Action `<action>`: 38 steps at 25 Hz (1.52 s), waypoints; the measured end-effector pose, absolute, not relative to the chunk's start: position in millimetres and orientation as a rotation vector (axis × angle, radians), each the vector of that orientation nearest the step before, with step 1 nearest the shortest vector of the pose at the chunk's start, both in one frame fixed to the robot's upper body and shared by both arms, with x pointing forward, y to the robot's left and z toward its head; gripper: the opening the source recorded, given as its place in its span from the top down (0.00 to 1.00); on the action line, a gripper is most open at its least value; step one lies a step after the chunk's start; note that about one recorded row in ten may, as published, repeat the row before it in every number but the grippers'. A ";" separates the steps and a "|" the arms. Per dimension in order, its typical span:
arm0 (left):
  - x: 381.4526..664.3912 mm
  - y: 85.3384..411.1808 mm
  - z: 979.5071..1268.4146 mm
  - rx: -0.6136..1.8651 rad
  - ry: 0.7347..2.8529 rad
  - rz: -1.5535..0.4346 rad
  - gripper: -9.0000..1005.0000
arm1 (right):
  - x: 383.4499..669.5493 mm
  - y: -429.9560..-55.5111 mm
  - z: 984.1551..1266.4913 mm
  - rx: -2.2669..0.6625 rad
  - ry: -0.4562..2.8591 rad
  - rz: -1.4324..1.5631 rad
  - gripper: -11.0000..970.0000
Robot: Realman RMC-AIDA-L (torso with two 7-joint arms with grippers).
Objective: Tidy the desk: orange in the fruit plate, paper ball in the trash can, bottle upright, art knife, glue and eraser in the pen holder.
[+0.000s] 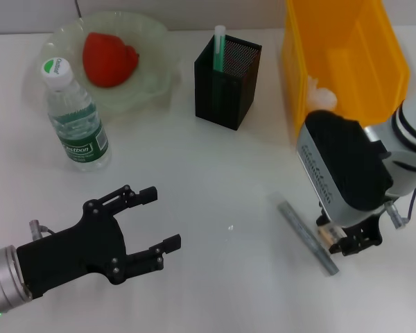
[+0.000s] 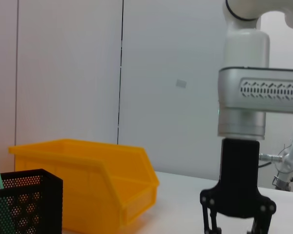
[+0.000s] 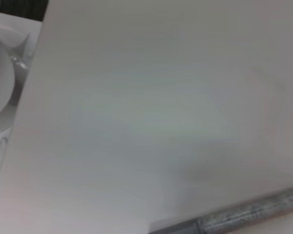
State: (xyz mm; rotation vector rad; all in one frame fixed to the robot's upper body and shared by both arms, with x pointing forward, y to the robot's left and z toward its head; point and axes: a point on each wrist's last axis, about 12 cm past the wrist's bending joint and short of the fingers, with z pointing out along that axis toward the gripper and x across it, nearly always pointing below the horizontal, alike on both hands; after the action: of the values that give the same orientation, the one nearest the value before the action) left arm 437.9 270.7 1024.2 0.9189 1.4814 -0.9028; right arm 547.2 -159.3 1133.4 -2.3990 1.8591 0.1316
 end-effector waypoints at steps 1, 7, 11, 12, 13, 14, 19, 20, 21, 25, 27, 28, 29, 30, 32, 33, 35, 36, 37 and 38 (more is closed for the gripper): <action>438.0 270.7 1024.4 0.920 1.481 -0.902 0.19 | 547.6 -159.8 1136.7 -2.378 1.874 0.126 0.56; 438.9 269.7 1024.9 0.926 1.475 -0.902 0.19 | 562.3 -167.7 1178.3 -2.072 1.961 0.085 0.56; 439.8 268.1 1025.2 0.935 1.469 -0.903 0.19 | 584.0 -172.4 1206.4 -1.695 1.996 0.029 0.56; 440.0 268.0 1025.3 0.937 1.468 -0.903 0.19 | 590.6 -173.4 1212.5 -1.577 2.003 0.022 0.56; 440.0 267.9 1025.3 0.938 1.467 -0.903 0.19 | 595.8 -173.5 1217.0 -1.483 1.999 0.022 0.56; 440.0 267.9 1025.3 0.938 1.467 -0.902 0.19 | 600.7 -173.0 1221.3 -1.395 1.987 0.028 0.56; 441.2 268.2 1025.8 0.939 1.465 -0.897 0.19 | 614.9 -162.0 1229.1 -1.170 1.920 0.125 0.56; 441.2 268.2 1025.8 0.939 1.465 -0.897 0.19 | 617.7 -159.0 1229.2 -1.144 1.915 0.150 0.56; 441.4 268.1 1026.0 0.941 1.464 -0.896 0.19 | 620.4 -156.2 1228.1 -1.130 1.918 0.170 0.56; 441.7 268.3 1026.1 0.942 1.464 -0.894 0.19 | 630.8 -147.5 1218.4 -1.116 1.973 0.214 0.56; 442.0 268.7 1026.0 0.943 1.465 -0.890 0.19 | 634.5 -143.3 1212.7 -1.122 1.994 0.229 0.56; 442.1 268.8 1025.9 0.944 1.466 -0.889 0.19 | 636.4 -141.2 1209.9 -1.125 2.003 0.234 0.56; 442.2 268.5 1025.6 0.945 1.467 -0.888 0.19 | 637.9 -138.9 1206.9 -1.129 2.012 0.239 0.56; 442.2 268.4 1025.5 0.945 1.468 -0.887 0.19 | 639.8 -136.8 1203.6 -1.132 2.022 0.241 0.56; 442.2 268.1 1025.0 0.946 1.470 -0.885 0.19 | 643.8 -132.4 1197.7 -1.136 2.035 0.243 0.56; 442.0 268.0 1024.8 0.948 1.468 -0.883 0.19 | 645.7 -130.8 1195.2 -1.133 2.040 0.242 0.56; 441.8 268.0 1024.6 0.950 1.467 -0.880 0.19 | 649.0 -128.3 1191.3 -1.129 2.048 0.242 0.56; 441.8 268.0 1024.5 0.950 1.467 -0.880 0.19 | 650.3 -127.1 1189.6 -1.128 2.053 0.243 0.56; 441.8 268.0 1024.5 0.950 1.467 -0.880 0.19 | 651.3 -125.7 1187.9 -1.130 2.060 0.245 0.56; 441.7 268.2 1024.5 0.949 1.468 -0.880 0.19 | 652.3 -123.9 1186.3 -1.132 2.067 0.250 0.55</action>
State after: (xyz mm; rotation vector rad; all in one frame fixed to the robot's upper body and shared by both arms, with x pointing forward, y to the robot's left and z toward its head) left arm 441.7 268.2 1024.5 0.9486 1.4681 -0.8797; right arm 652.3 -123.9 1186.3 -1.1316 2.0670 0.2505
